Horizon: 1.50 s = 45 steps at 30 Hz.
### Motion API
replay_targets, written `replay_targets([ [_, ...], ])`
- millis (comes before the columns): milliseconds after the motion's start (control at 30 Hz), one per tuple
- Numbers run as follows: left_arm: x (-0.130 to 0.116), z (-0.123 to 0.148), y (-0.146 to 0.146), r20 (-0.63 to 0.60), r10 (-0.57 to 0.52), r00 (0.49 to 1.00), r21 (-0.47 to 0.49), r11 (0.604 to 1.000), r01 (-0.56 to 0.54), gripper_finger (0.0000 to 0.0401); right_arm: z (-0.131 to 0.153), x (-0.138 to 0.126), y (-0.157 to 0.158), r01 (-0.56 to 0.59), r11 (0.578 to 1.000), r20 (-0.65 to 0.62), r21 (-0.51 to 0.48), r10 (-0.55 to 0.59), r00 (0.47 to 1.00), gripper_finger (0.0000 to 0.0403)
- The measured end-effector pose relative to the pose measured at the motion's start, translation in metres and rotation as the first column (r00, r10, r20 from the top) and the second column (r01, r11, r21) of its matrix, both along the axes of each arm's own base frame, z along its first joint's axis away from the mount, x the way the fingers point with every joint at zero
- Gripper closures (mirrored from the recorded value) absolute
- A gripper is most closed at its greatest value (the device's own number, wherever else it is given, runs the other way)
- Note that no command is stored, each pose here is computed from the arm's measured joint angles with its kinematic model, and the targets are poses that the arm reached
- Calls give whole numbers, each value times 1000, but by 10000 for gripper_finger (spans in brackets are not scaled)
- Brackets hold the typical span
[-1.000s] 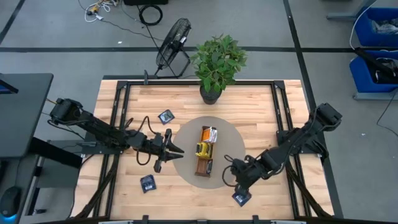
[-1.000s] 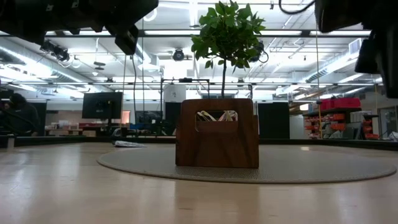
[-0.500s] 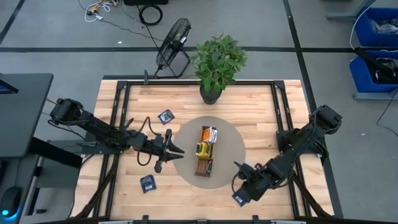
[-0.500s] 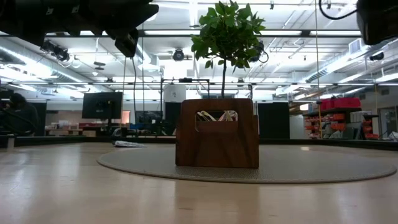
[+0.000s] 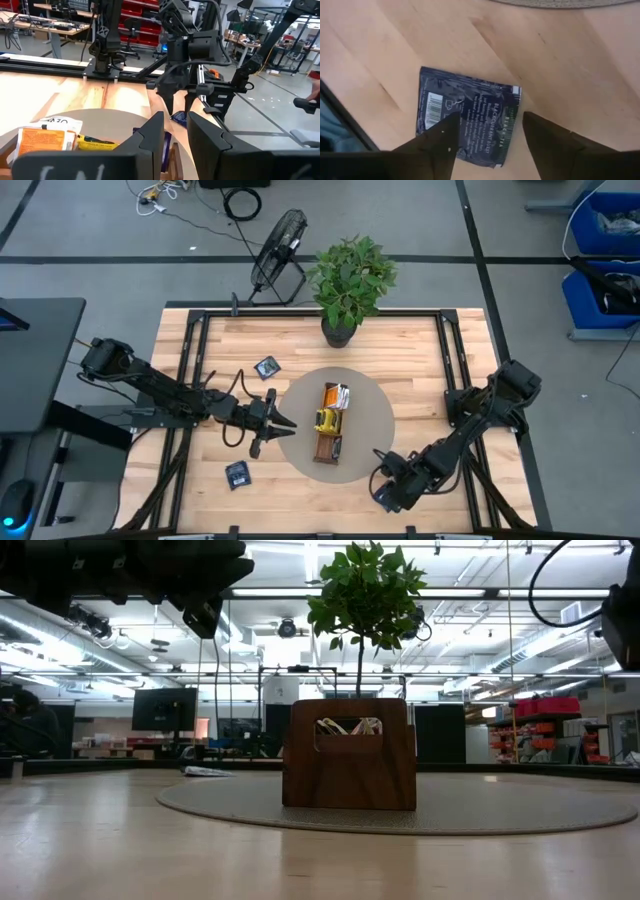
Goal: Pick & Place Tea
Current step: Put the purple tea bag into the bottom compartment of the bottom section wooden organizer
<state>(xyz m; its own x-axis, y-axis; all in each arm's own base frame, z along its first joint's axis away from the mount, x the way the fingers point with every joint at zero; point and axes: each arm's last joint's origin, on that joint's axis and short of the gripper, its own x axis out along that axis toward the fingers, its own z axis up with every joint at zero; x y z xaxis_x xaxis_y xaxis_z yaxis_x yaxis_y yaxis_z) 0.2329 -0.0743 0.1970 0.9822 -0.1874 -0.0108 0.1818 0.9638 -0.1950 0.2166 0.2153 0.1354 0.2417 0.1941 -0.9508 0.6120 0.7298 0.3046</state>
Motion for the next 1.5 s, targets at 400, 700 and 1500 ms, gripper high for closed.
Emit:
replay_targets([
  [400,0,-1,0,-7,0,1000,3,1000,0,314,-13,-3,-2,-56,995,-60,-81,51,997,293],
  [700,0,-1,0,-14,0,1000,5,1000,0,314,-13,-6,-3,-121,979,-47,-162,114,992,393],
  [1500,0,-1,0,-14,1,1000,4,1000,-1,314,34,5,0,-229,861,-84,-454,214,973,401],
])
